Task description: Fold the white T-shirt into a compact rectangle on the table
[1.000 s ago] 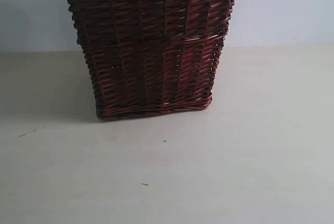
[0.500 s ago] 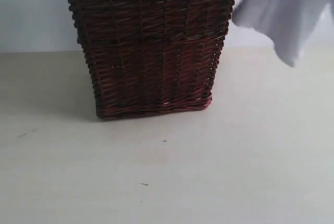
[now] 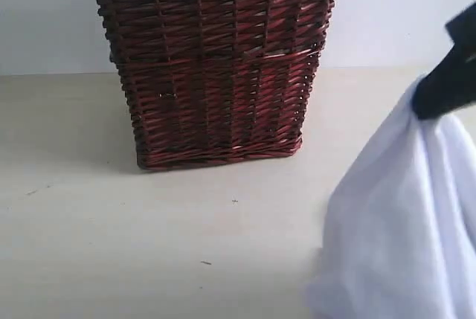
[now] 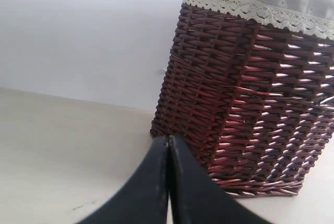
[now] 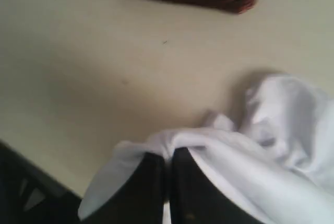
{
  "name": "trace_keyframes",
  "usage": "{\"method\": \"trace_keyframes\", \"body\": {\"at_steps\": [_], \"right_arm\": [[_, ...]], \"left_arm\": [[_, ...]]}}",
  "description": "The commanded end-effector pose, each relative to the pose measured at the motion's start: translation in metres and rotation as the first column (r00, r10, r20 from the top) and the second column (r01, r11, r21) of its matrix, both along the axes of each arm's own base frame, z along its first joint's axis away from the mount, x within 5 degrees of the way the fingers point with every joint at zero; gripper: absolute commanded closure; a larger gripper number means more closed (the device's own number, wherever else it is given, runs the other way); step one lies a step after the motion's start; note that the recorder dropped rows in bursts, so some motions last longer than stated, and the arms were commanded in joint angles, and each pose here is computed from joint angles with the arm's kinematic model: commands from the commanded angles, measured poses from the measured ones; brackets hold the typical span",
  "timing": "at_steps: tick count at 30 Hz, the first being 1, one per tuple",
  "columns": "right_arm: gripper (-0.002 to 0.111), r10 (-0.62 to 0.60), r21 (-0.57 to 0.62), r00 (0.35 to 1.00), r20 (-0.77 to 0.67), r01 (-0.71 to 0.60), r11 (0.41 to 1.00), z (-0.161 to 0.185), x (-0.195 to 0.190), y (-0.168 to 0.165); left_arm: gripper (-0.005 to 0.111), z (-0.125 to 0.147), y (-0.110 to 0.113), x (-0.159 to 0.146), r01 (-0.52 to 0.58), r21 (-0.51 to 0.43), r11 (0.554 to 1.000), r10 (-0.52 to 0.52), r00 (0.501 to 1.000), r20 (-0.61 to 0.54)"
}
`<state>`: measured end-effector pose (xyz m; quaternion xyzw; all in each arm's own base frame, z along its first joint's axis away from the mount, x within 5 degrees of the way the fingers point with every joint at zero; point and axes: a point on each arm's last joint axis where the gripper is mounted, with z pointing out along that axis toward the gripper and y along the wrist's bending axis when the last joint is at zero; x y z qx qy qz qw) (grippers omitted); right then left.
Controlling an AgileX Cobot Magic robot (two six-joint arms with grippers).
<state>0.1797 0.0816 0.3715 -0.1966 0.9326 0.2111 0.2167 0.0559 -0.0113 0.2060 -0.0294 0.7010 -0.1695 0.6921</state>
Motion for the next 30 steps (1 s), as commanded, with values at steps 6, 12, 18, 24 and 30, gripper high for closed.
{"method": "trace_keyframes", "body": {"at_steps": [6, 12, 18, 24, 30], "right_arm": [[0.108, 0.324, 0.609, 0.879, 0.349, -0.475, 0.635, 0.043, -0.02, 0.056], [0.108, 0.363, 0.477, 0.87, 0.335, -0.489, 0.73, 0.028, -0.018, 0.074], [0.108, 0.079, -0.101, 0.997, 0.01, -0.077, 0.992, -0.047, 0.029, 0.041], [0.058, -0.145, -0.582, 0.988, 0.046, 0.145, 0.8, -0.093, 0.07, 0.007], [0.036, -0.001, -0.387, 0.997, -0.071, -0.027, 0.922, -0.082, 0.062, 0.032]], "left_arm": [[0.107, 0.002, 0.0, -0.001, 0.005, 0.005, 1.0, -0.005, 1.0, 0.019], [0.107, 0.002, 0.0, -0.001, 0.005, 0.008, 1.0, -0.005, 1.0, 0.017], [0.107, 0.001, 0.0, -0.001, 0.005, 0.014, 1.0, -0.005, 1.0, 0.009], [0.107, 0.001, 0.0, -0.001, 0.005, 0.014, 1.0, -0.005, 1.0, 0.009], [0.107, 0.0, 0.0, -0.001, 0.006, -0.01, 1.0, -0.006, 1.0, -0.006]]}}
